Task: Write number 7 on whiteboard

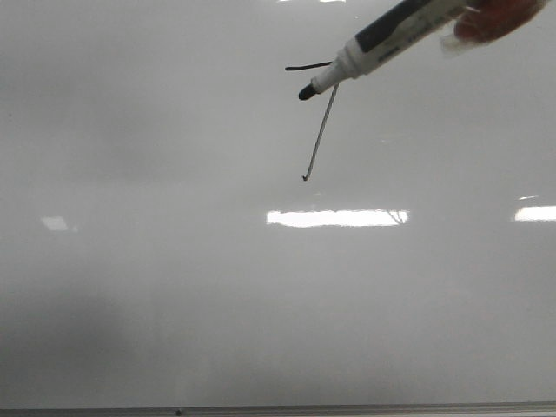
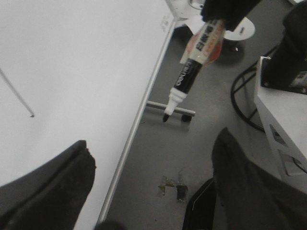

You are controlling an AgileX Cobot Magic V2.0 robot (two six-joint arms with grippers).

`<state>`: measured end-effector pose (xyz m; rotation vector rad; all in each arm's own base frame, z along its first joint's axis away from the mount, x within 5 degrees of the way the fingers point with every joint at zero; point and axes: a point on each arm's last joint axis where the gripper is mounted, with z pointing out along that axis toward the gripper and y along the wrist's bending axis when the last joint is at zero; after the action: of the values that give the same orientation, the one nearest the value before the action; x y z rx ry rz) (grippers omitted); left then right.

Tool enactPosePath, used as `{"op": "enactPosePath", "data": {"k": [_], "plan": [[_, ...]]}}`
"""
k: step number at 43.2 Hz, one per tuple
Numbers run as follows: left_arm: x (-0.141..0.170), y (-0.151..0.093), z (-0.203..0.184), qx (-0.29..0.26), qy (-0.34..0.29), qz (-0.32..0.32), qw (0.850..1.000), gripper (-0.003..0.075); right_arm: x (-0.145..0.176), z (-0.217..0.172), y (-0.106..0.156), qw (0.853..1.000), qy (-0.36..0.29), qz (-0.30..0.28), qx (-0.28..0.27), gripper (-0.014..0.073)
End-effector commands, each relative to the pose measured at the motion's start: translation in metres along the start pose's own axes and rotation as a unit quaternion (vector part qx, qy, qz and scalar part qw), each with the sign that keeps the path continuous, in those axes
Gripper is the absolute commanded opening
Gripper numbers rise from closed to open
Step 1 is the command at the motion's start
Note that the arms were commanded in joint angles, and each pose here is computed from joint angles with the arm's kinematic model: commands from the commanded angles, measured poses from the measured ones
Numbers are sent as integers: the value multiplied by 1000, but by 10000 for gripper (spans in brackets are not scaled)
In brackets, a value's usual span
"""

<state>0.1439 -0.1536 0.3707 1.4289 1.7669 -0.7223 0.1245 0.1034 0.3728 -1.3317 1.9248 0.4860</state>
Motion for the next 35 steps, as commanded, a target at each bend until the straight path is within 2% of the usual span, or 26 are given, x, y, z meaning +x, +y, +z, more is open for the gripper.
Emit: {"op": "enactPosePath", "data": {"k": [1, 7, 25, 29, 35], "plan": [[-24, -2, 12, 25, -34, 27, 999, 564, -10, -7, 0, 999, -39, 1, 10, -66], [-37, -5, 38, 65, -26, 90, 994, 564, -10, -7, 0, 999, -39, 1, 10, -66], [-57, -3, 94, 122, -2, 110, 986, 561, -11, -7, -1, 999, -42, 1, 13, -66], [-55, -4, 101, 129, 5, 109, 986, 509, -11, -7, -1, 999, -42, 1, 13, -66], [-55, -3, 101, 129, 5, 109, 986, 363, -11, -7, -1, 999, -42, 1, 13, -66]]}}
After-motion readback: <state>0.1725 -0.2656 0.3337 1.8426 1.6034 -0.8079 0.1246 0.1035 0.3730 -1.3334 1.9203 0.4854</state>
